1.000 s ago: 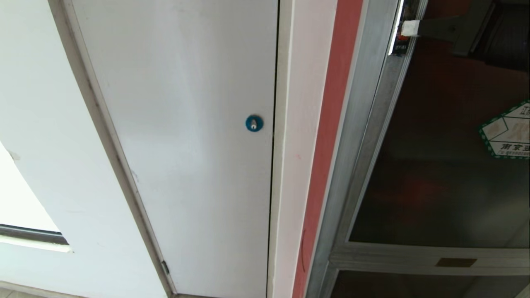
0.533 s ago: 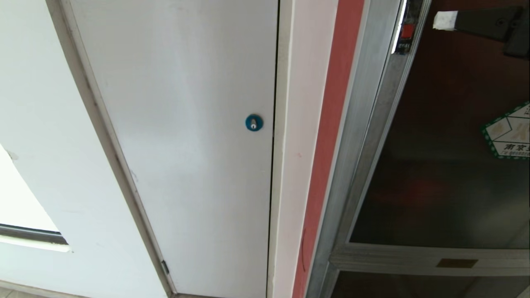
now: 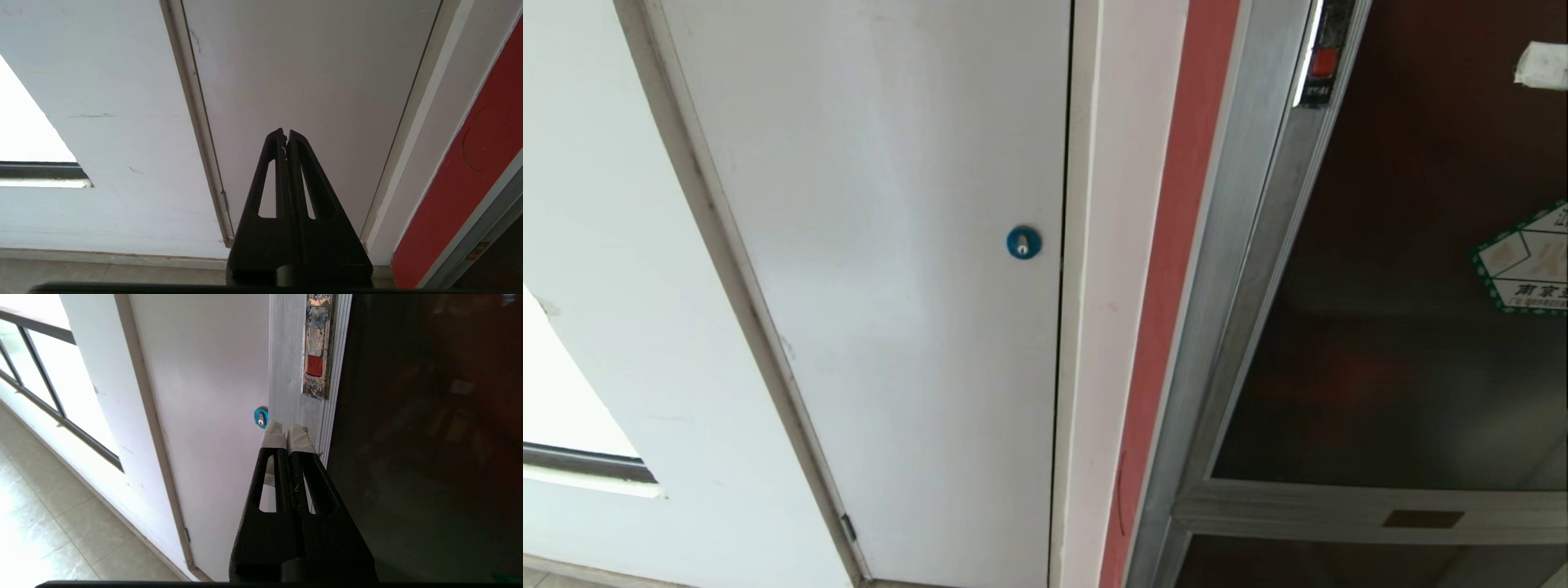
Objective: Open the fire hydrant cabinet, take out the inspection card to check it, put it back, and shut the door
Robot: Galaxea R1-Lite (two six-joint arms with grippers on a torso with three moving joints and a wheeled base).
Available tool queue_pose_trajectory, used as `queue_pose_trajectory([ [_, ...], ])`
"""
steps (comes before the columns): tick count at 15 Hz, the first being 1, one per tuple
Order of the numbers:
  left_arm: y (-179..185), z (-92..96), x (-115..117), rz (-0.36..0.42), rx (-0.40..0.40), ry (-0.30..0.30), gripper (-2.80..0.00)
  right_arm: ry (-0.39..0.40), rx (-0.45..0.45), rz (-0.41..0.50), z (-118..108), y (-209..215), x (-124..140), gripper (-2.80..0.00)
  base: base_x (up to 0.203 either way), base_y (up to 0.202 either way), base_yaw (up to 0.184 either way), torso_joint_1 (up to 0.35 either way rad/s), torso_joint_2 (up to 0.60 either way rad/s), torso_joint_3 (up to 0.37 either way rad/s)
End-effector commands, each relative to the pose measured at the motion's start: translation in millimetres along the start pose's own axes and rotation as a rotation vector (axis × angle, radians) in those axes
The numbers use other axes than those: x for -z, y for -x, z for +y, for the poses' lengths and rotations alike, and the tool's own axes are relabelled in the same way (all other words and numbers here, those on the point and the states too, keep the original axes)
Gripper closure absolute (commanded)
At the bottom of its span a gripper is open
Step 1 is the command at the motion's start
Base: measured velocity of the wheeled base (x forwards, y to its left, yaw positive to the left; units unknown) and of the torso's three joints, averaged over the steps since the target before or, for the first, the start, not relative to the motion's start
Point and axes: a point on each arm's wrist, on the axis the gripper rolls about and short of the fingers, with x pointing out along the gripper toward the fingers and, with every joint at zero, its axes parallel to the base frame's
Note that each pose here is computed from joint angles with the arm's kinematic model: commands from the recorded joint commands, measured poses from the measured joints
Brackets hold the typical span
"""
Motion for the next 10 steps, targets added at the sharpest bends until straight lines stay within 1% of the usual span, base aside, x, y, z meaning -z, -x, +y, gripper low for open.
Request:
queue_pose_trajectory([
  [1,-0.9,-0.1,3.4,0.013,0.000,0.000,0.00,0.005,0.005,-0.022,6.0,25.0,4.0,0.00,0.000,0.000,0.000,0.000,0.00,0.000],
  [3,-0.9,-0.1,3.4,0.012,0.000,0.000,0.00,0.005,0.012,-0.021,9.1,40.5,12.6,0.00,0.000,0.000,0.000,0.000,0.00,0.000],
  [5,-0.9,-0.1,3.4,0.012,0.000,0.000,0.00,0.002,0.045,-0.024,11.2,53.8,20.4,0.00,0.000,0.000,0.000,0.000,0.00,0.000],
  [8,-0.9,-0.1,3.4,0.012,0.000,0.000,0.00,0.006,0.063,-0.064,17.8,83.6,28.5,0.00,0.000,0.000,0.000,0.000,0.00,0.000],
  [9,-0.9,-0.1,3.4,0.012,0.000,0.000,0.00,0.006,0.077,-0.066,18.7,89.7,32.9,0.00,0.000,0.000,0.000,0.000,0.00,0.000],
  [10,-0.9,-0.1,3.4,0.012,0.000,0.000,0.00,0.011,0.109,-0.082,20.3,100.8,37.7,0.00,0.000,0.000,0.000,0.000,0.00,0.000],
])
